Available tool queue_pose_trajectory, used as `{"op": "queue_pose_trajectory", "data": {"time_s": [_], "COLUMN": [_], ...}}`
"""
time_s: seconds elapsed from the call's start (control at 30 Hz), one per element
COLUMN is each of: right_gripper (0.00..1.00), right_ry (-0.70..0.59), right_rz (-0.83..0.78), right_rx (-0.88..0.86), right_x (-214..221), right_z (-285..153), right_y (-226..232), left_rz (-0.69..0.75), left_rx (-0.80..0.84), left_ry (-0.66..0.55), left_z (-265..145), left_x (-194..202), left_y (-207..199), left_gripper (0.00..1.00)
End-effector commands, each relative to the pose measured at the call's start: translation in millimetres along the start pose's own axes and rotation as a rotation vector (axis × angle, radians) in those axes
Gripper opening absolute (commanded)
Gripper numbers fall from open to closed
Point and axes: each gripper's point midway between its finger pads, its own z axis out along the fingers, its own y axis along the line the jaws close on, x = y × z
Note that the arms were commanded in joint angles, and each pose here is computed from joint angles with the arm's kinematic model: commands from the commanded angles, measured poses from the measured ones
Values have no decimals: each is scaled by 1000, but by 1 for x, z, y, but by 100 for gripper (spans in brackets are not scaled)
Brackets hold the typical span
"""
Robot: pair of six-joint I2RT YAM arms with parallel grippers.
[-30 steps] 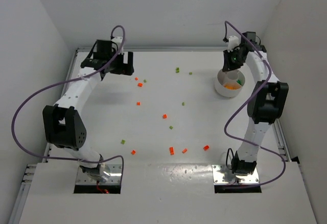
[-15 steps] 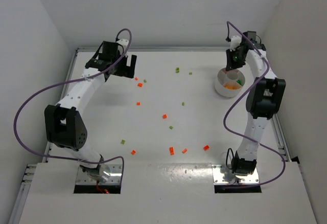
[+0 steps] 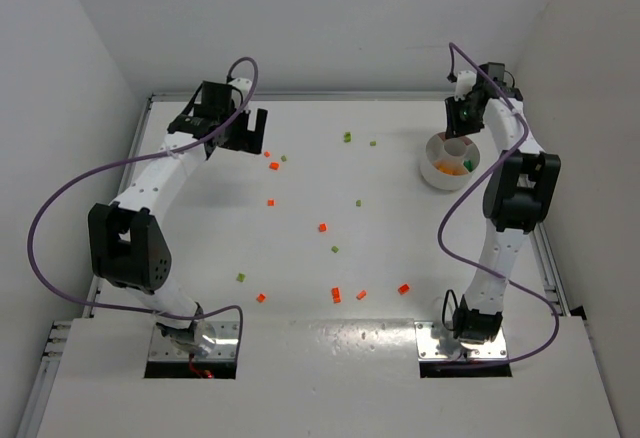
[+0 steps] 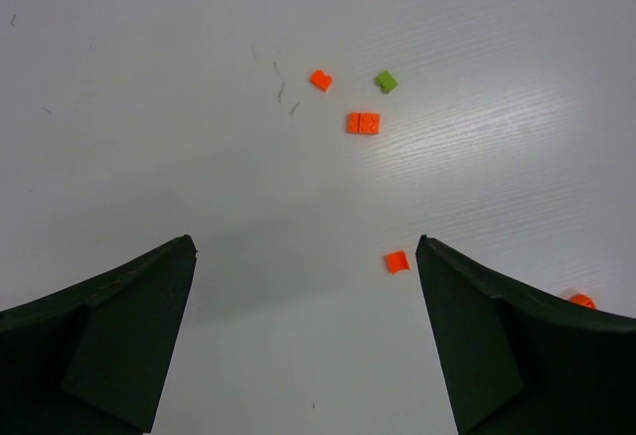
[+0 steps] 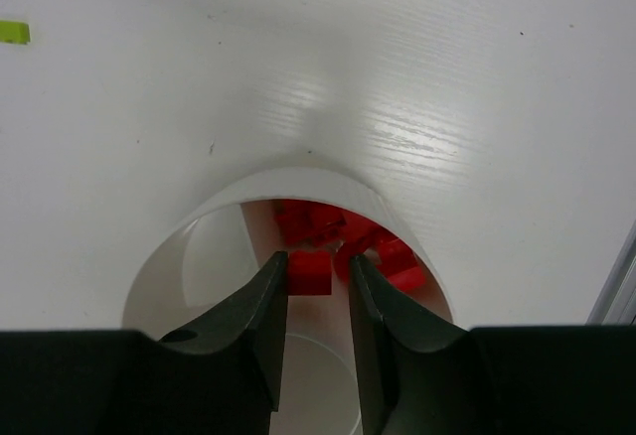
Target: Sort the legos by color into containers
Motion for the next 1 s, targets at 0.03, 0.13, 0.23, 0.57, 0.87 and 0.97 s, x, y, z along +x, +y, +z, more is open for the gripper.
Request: {"op": "queue_pose_trajectory", "data": {"time_s": [0.03,0.13,0.23,0.57,0.87,0.97], "right_gripper": [31,31,32,28,31,33], "right_ry": [-69,-85,-105,-291,-293,-272], "right_rz": [15,11,7,-182,-179,-178], "right_rx": [25,19,14,-207,-368,-357], "right_x": [-22,-27,-32,-69,-104,-107], "right_z": [-20,-30,-38,-76,-14,14], "right_y": [-5,-3,-1,82,197,222], "left_rz": [10,10,10,9,-28,-68], "left_rx": [32,60,69,80,91,82], "left_ry": [-8,2,11,29,44,55], "left_z": [-1,0,1,4,14,15], "left_x": [-2,2,6,11,7,9], "left_y": [-8,-13,-15,-17,-17,-2], "left_gripper": [100,100,100,100,100,100]}}
